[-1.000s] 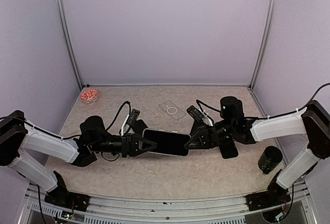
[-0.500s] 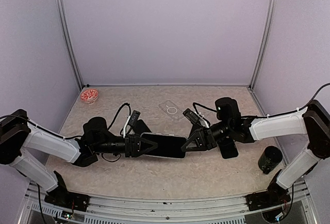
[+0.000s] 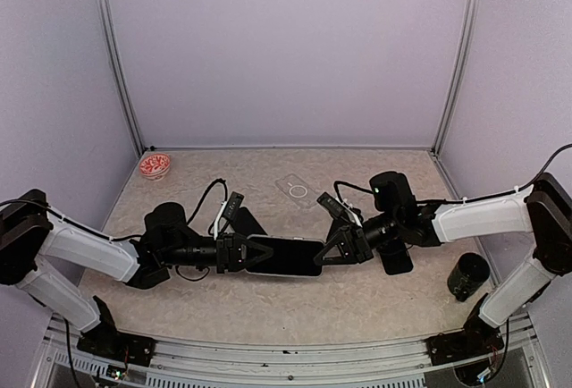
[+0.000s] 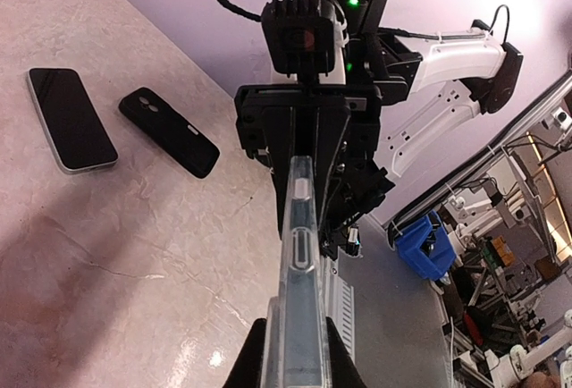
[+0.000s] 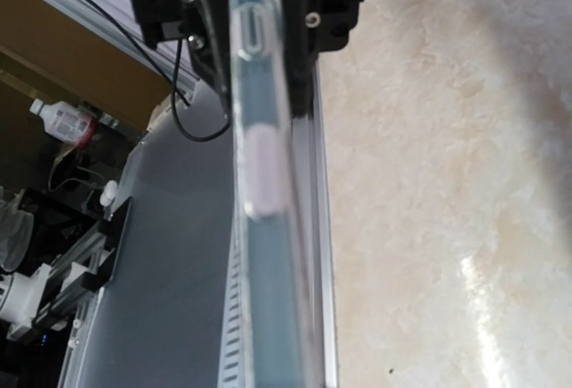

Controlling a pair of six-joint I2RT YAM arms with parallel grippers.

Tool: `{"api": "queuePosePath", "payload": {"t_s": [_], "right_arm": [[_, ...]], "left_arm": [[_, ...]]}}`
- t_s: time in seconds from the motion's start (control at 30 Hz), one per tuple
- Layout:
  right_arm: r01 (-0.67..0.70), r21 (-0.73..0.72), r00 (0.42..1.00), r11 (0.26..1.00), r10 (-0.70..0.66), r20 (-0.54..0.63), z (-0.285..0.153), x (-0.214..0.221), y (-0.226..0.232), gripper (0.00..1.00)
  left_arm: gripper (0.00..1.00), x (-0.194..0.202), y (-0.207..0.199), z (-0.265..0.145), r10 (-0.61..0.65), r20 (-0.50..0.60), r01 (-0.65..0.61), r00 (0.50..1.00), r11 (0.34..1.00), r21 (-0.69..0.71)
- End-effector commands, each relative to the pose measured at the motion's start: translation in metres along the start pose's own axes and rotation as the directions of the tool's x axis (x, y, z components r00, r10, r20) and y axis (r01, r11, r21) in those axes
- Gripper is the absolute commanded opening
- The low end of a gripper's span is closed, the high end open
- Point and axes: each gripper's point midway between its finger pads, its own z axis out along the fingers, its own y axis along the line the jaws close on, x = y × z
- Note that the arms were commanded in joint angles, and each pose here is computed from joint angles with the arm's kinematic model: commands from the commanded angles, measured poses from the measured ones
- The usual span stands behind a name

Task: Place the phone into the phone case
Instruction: Press the phone case onto the phone.

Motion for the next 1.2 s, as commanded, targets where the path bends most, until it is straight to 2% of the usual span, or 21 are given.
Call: {"api": "queuePosePath", "payload": {"t_s": [0.0,0.03,0.17,0.23,0.33,0.53,0.67,0.73,0.97,1.17], "right_arm": [[0.06,-0.02,0.998,0.998,-0.059,0.019,0.0,-0.017,0.014,0.0],[0.058,-0.02,0.998,0.998,-0.058,0.017,0.0,-0.017,0.013,0.03],[0.064,-0.006,0.998,0.998,-0.064,0.023,-0.001,-0.019,0.012,0.3],[0.072,0.003,0.997,0.997,-0.072,0.029,-0.003,-0.021,0.012,0.38],[0.078,0.007,0.996,0.997,-0.078,0.034,-0.003,-0.023,0.013,0.43],[0.08,0.025,0.996,0.996,-0.081,0.043,-0.002,-0.027,0.009,0.44],[0.071,0.043,0.996,0.997,-0.073,0.048,-0.001,-0.03,0.003,0.4],[0.068,0.049,0.996,0.996,-0.071,0.05,-0.001,-0.031,0.001,0.35],[0.062,0.085,0.997,0.994,-0.066,0.05,-0.001,-0.031,-0.006,0.0],[0.074,0.112,0.995,0.991,-0.08,0.052,-0.003,-0.032,-0.007,0.0]], "left_arm": [[0.01,-0.01,0.004,0.001,0.026,0.028,-0.025,0.999,0.999,-0.03],[0.0,-0.01,0.005,0.001,0.026,0.026,-0.025,0.999,0.999,-0.032],[0.0,-0.009,0.005,0.001,0.032,0.017,-0.031,0.999,0.999,-0.035],[0.0,-0.007,0.005,0.0,0.034,0.013,-0.034,0.999,0.999,-0.038],[0.0,-0.006,0.004,-0.001,0.038,0.01,-0.037,0.999,0.999,-0.037],[0.0,-0.002,0.002,-0.001,0.037,0.001,-0.037,0.999,0.999,-0.028],[0.0,0.0,0.001,0.0,0.039,-0.006,-0.039,0.999,0.999,-0.02],[0.0,0.001,0.001,0.0,0.038,-0.008,-0.038,0.999,0.999,-0.02],[0.0,0.003,0.002,0.001,0.035,-0.012,-0.035,0.999,0.999,-0.024],[0.0,0.003,0.003,0.003,0.032,-0.011,-0.032,0.999,0.999,-0.029]]}}
